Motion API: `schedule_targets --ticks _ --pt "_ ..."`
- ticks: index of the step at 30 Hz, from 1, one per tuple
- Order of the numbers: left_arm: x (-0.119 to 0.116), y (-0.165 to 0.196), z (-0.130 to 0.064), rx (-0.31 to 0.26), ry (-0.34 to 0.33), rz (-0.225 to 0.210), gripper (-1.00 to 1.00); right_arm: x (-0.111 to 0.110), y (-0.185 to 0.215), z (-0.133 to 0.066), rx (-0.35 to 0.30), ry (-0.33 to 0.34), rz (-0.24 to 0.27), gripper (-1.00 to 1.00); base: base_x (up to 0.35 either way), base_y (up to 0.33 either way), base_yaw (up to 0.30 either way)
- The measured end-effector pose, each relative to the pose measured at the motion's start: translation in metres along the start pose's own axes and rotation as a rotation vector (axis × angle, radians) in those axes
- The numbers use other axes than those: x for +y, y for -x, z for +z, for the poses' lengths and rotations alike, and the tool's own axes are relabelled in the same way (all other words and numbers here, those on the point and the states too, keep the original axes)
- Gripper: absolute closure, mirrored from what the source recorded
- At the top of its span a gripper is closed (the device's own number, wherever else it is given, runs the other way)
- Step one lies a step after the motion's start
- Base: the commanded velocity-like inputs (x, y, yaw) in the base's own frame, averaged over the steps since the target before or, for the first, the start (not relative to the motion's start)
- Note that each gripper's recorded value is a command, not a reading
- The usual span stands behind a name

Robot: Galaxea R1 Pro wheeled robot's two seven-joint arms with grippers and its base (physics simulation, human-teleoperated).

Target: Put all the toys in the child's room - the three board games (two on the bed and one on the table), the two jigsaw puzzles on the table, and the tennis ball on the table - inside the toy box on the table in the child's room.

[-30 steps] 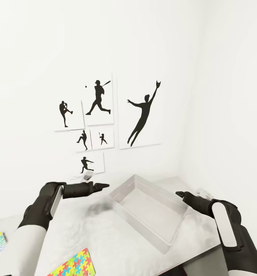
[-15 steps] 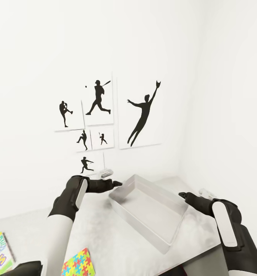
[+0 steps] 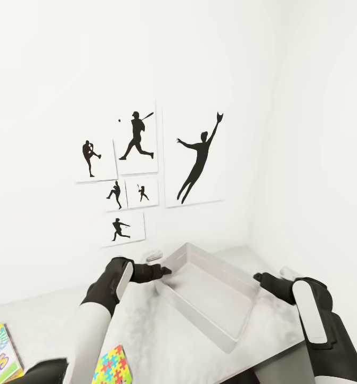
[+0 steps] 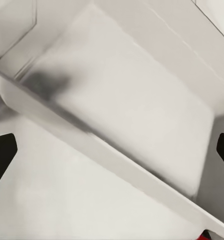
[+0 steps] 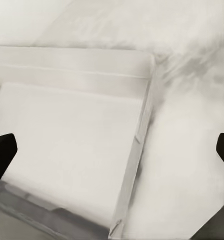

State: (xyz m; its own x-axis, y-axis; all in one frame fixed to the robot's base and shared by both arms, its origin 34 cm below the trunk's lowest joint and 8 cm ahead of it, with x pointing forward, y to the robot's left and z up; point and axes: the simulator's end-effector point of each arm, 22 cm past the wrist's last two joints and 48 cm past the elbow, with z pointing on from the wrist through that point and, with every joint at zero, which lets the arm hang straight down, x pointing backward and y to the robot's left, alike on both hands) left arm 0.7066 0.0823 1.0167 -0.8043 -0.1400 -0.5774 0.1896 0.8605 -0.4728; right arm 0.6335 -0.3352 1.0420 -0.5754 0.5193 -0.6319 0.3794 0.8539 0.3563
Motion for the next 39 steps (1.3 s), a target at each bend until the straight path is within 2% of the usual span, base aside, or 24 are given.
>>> schedule_targets --ticks 6,10,28,39 --pt "0.005 -0.01 0.009 0.002 0.007 0.0 -1.0 -0.013 -0.003 0.0 0.009 -0.066 0.001 -1.0 0.0 0.0 0.0" --pt "0.006 -0.012 0.012 -0.002 0.008 0.001 -1.0 -0.014 -0.005 0.0 0.013 -0.076 -0.002 -1.0 0.0 0.0 0.0" --pt "0.011 -0.015 0.02 -0.029 0.023 0.016 -1.0 0.023 -0.02 0.003 0.028 -0.043 -0.111 -1.0 0.0 0.0 0.0" --pt "0.011 -0.014 0.02 -0.034 0.023 0.018 -1.0 0.029 -0.022 0.003 0.027 -0.033 -0.128 -1.0 0.0 0.0 0.0"
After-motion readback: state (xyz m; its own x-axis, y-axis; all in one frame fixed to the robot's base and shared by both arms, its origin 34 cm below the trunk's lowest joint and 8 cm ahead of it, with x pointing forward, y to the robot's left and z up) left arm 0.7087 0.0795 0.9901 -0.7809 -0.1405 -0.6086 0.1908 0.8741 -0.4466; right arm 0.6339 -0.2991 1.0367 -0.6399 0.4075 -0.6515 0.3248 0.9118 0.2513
